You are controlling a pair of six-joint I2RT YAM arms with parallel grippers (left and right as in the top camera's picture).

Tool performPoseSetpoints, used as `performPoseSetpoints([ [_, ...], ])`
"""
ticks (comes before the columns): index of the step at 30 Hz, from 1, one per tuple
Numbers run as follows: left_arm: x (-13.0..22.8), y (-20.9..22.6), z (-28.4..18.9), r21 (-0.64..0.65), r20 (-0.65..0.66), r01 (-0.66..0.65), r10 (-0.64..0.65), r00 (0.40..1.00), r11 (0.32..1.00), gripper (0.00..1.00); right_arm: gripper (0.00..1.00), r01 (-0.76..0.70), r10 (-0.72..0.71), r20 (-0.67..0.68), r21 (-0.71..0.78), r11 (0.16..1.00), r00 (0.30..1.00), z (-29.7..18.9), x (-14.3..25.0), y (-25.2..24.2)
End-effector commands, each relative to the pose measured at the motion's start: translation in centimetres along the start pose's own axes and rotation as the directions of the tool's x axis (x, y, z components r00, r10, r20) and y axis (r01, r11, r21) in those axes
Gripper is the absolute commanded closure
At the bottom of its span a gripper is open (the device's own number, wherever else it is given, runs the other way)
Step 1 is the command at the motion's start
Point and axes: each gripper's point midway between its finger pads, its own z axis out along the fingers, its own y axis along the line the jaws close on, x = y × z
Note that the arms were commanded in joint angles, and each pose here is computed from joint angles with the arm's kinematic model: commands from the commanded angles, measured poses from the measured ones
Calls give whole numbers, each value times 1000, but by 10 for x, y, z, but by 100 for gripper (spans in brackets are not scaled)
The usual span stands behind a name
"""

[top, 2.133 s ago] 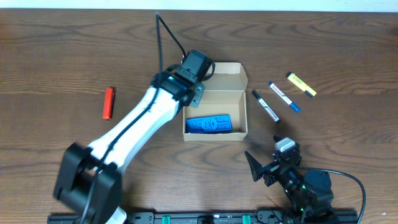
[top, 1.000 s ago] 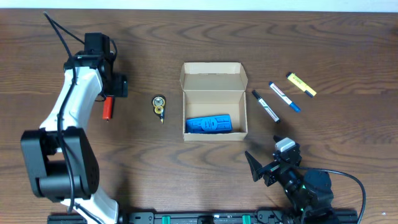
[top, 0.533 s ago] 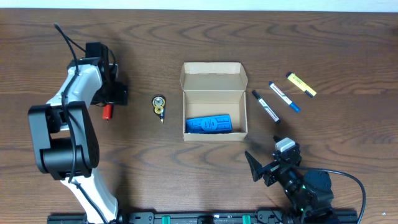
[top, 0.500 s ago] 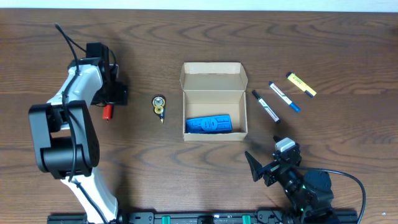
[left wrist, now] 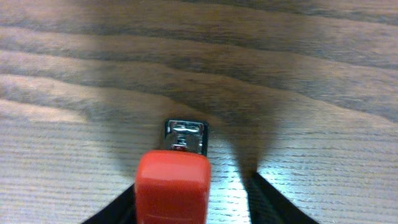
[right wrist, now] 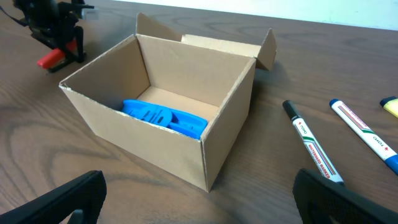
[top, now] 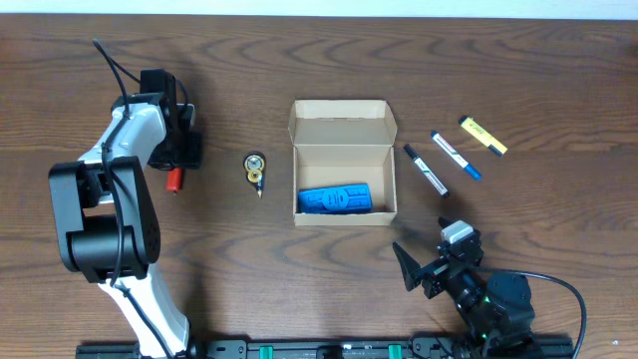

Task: Pack container
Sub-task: 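Carry the red stapler into the box beside the duster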

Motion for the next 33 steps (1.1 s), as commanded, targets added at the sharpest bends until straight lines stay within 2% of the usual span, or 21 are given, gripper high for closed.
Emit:
performPoseSetpoints([
  [1,14,1,22,-3,-71,-3,3,998,1000,61,1,14,-14,-2,-23,1000,1000,1,2,5],
  [11,13,0,18,-4,-63,41,-41,997,999,89,1,14,-14,-2,-23,1000,1000,1,2,5],
  [16,0,0,0,5,-15,53,-53,999,999,94,1,14,-14,-2,-23,1000,1000,1,2,5],
  [20,-20,-7,-36,12,79,35,-36,996,999,94,1,14,-14,-2,-23,1000,1000,1,2,5],
  [25,-41,-37,-96,2,233,-86,83,969,996,94,1,14,-14,-2,-23,1000,1000,1,2,5],
  [29,-47,-96,-148,-3,366,-310,289,884,951,94,1,14,-14,-2,-23,1000,1000,1,2,5],
  [31,-45,-134,-171,-7,425,-450,410,807,893,94,1,14,-14,-2,-23,1000,1000,1,2,5],
  [33,-38,-174,-191,-30,472,-587,529,705,809,94,1,14,-14,-2,-23,1000,1000,1,2,5],
])
